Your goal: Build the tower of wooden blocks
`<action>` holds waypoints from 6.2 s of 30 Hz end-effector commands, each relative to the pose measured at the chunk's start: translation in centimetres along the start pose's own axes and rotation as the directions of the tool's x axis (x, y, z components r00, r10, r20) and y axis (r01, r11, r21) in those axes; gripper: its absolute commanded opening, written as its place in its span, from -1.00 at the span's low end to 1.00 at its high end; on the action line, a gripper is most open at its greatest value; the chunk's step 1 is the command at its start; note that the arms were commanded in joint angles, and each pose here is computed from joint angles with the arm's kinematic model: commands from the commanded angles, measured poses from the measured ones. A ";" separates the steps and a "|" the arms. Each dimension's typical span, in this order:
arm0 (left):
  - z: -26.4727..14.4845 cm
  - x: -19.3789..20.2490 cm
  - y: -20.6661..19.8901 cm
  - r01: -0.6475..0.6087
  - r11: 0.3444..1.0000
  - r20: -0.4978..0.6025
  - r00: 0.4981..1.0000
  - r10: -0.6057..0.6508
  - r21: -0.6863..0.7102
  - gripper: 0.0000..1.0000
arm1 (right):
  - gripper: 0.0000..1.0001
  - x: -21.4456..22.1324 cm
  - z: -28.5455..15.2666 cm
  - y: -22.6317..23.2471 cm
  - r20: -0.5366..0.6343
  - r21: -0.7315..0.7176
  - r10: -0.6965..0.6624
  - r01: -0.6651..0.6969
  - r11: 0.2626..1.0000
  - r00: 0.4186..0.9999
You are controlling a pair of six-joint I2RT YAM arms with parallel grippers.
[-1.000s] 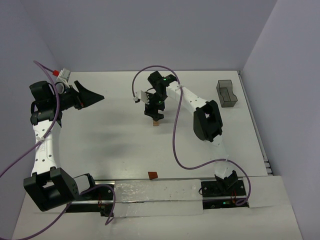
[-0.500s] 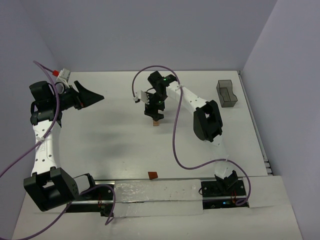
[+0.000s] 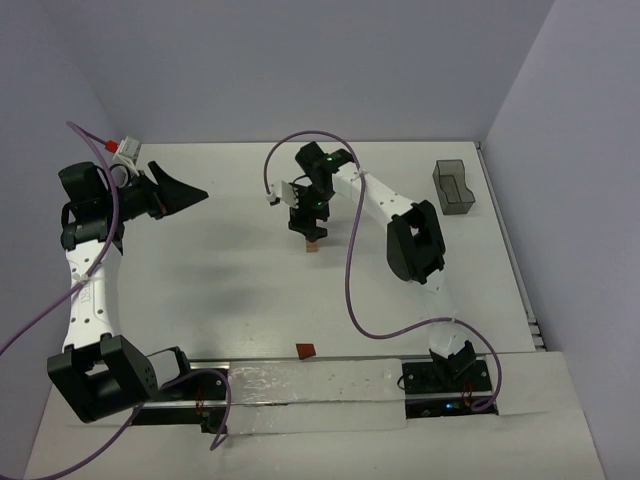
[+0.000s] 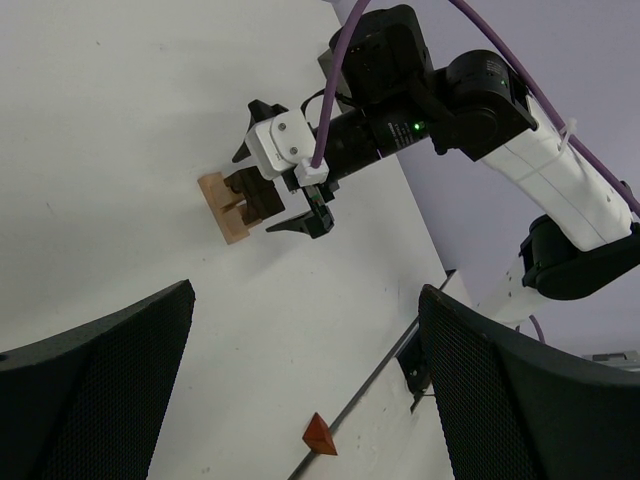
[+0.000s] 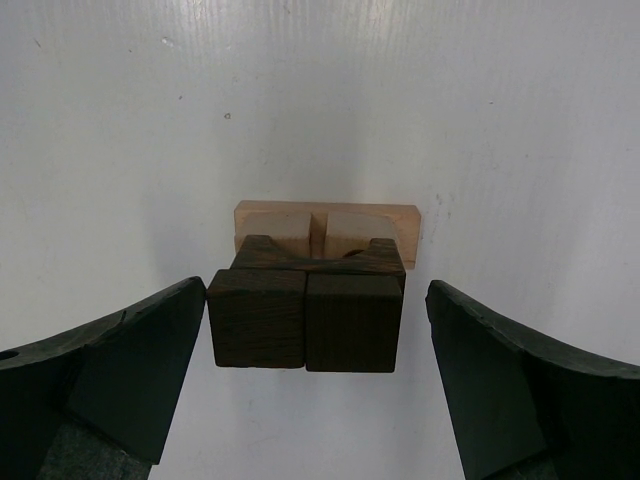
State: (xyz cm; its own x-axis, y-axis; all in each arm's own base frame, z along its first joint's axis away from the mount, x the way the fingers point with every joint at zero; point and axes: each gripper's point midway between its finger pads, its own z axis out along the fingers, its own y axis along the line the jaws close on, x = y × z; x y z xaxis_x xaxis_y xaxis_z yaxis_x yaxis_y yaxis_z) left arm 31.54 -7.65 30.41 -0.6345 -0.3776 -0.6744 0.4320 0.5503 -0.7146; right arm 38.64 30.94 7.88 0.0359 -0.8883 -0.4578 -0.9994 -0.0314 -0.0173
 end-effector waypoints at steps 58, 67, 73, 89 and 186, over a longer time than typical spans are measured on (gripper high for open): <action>-0.4 -0.4 -0.9 -0.047 0.998 0.019 0.999 0.046 0.035 0.99 | 0.99 -1.4 -1.3 -1.6 0.022 0.087 -0.040 0.038 0.996 0.999; -0.3 -0.3 -0.9 -0.045 0.998 0.018 0.999 0.045 0.037 0.98 | 0.99 -1.3 -1.3 -1.7 0.019 0.091 -0.040 0.038 0.995 0.999; -0.4 -0.4 -0.9 -0.046 0.998 0.018 0.999 0.045 0.037 0.98 | 0.99 -1.3 -1.4 -1.7 0.020 0.091 -0.039 0.037 0.995 0.999; -0.4 -0.3 -0.9 -0.046 0.998 0.020 0.999 0.045 0.038 0.98 | 0.99 -1.5 -2.0 -1.2 0.031 0.086 -0.039 0.036 0.996 0.999; -2.8 4.4 -3.6 -0.288 0.954 -0.056 0.955 0.293 0.082 0.91 | 0.62 -3.6 -2.2 26.9 0.169 -0.176 -0.266 0.295 0.939 0.949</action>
State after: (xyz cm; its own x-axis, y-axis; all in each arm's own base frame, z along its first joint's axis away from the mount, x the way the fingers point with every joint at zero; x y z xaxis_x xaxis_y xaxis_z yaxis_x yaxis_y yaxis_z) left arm 26.89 -8.81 30.67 -0.5232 -0.1996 -0.8285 0.6069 0.5952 -0.5267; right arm 13.24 29.42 11.67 0.1958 -0.7859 -0.5865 -0.9635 -0.2655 0.0340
